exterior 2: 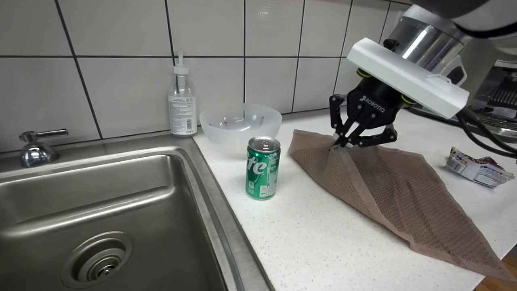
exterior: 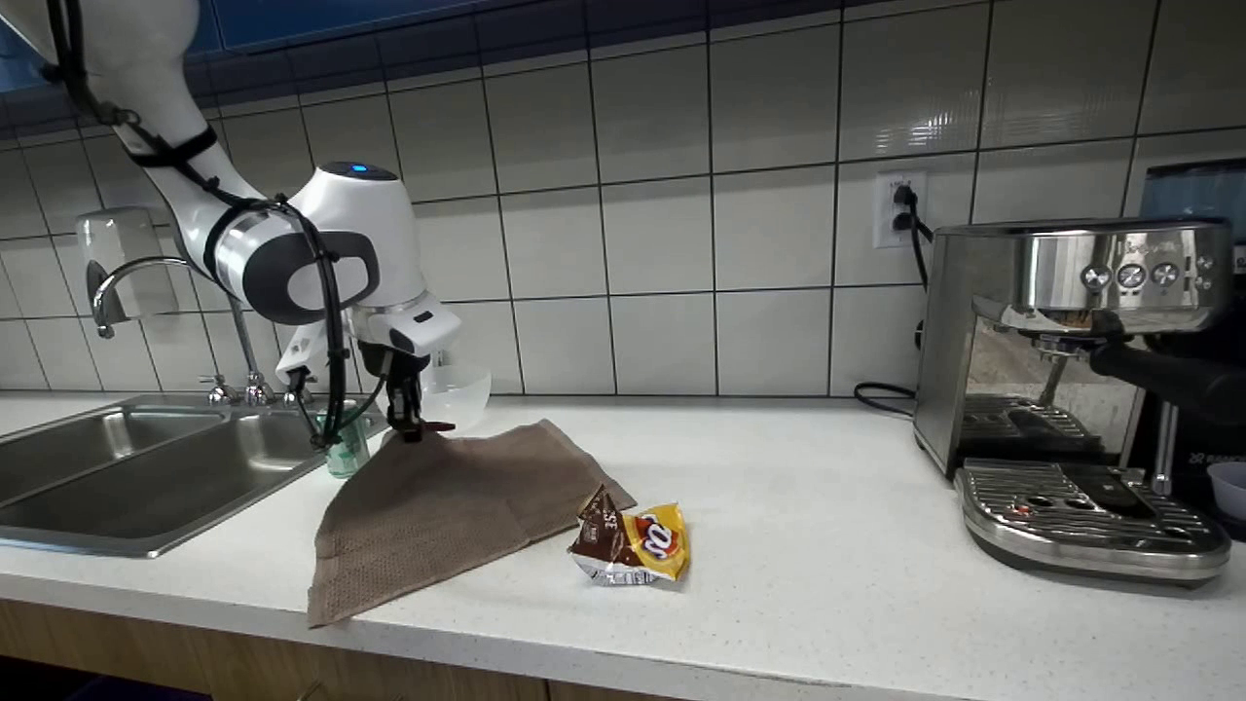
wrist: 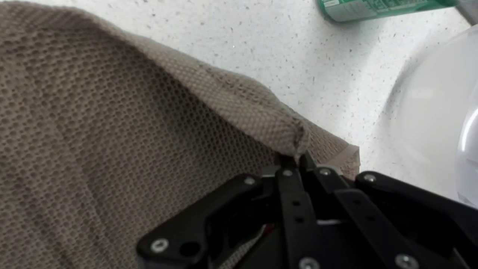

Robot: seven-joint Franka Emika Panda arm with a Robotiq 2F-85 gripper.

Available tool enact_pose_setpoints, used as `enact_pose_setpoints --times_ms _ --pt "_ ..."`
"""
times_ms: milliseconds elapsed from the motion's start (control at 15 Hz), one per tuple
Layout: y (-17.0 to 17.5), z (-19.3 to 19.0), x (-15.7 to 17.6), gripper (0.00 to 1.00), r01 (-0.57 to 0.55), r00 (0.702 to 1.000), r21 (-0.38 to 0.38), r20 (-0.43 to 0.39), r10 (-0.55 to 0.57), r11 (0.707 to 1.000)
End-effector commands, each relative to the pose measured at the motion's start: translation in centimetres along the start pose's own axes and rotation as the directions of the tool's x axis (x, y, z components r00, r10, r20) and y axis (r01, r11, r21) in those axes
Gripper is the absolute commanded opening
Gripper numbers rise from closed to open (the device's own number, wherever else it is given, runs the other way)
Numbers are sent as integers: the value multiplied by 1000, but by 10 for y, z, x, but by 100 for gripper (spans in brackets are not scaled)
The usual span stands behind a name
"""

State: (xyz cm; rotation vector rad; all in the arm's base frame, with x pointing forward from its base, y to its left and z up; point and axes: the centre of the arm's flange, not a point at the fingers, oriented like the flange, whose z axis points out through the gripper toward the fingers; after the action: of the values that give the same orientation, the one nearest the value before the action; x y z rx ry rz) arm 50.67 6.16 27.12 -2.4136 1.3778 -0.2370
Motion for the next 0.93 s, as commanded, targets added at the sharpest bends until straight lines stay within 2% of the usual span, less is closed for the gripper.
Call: enact_pose_setpoints --times_ms 0,867 --pt "10 -26 5 1 2 1000 0 -29 -2 1000" --pt "20 -54 37 1 -20 995 28 -93 23 999"
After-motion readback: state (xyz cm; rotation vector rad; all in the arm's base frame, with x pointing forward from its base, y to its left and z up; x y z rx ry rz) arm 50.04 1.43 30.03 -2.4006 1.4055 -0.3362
